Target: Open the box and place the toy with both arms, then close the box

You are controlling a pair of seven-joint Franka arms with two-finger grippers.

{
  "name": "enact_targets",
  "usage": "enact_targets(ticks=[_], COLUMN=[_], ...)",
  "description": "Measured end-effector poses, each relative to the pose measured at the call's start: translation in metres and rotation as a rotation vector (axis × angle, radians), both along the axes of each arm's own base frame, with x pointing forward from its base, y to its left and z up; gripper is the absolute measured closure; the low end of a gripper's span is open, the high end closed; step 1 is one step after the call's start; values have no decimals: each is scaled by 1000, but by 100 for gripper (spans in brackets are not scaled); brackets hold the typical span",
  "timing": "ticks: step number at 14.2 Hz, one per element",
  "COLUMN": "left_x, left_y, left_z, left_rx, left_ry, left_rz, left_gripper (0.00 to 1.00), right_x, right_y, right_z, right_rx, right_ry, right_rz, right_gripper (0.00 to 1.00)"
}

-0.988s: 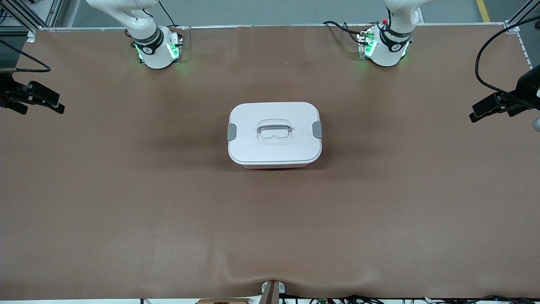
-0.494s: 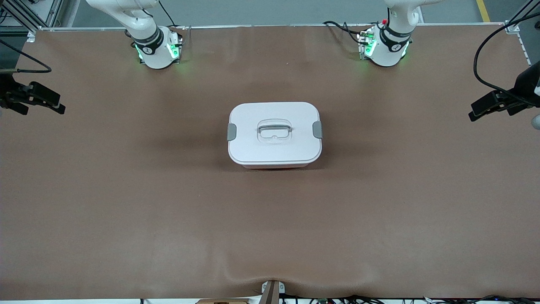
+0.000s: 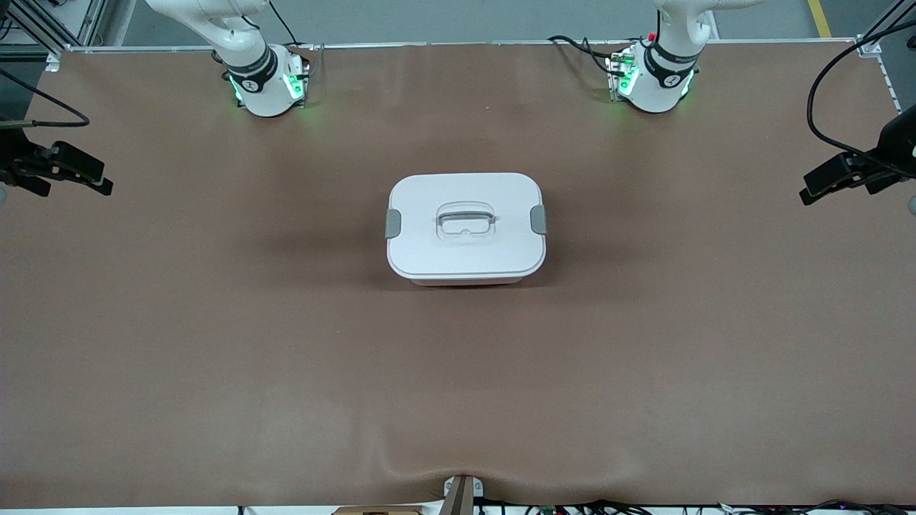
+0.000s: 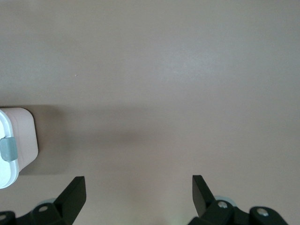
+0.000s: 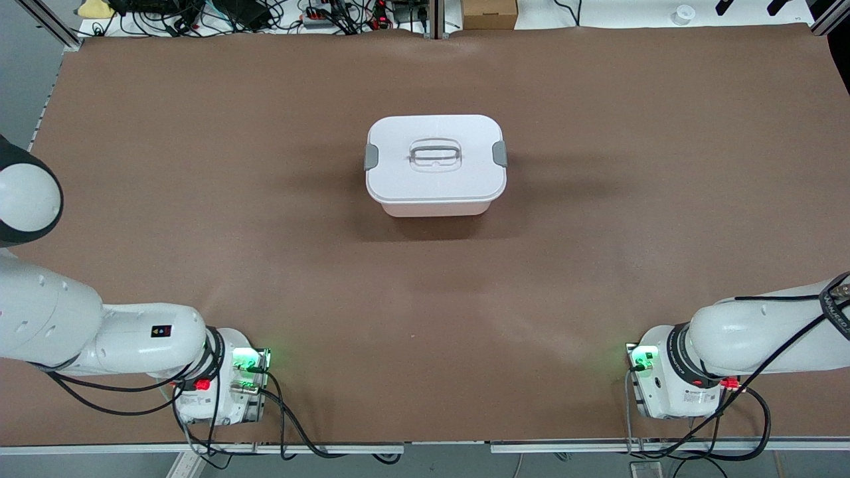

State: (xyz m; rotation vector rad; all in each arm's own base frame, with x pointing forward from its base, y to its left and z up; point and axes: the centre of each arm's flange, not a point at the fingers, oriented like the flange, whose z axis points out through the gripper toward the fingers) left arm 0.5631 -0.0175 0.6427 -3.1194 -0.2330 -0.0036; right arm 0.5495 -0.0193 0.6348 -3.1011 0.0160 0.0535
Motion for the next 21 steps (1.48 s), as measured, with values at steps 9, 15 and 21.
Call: enact_targets(ticks=[9, 15, 21], left_x=[-3, -30, -29], left_y=[4, 3, 4], left_z=[-1, -4, -1], left_rx=[2, 2, 1], left_ry=[2, -52, -88], left_rz=[8, 5, 6], left_gripper=[0, 0, 0], right_x=[0, 0, 0], right_y=[0, 0, 0], right_z=[0, 0, 0], right_rx=[0, 0, 0], right_ry=[0, 0, 0], right_rz=[0, 0, 0], right_gripper=[0, 0, 0])
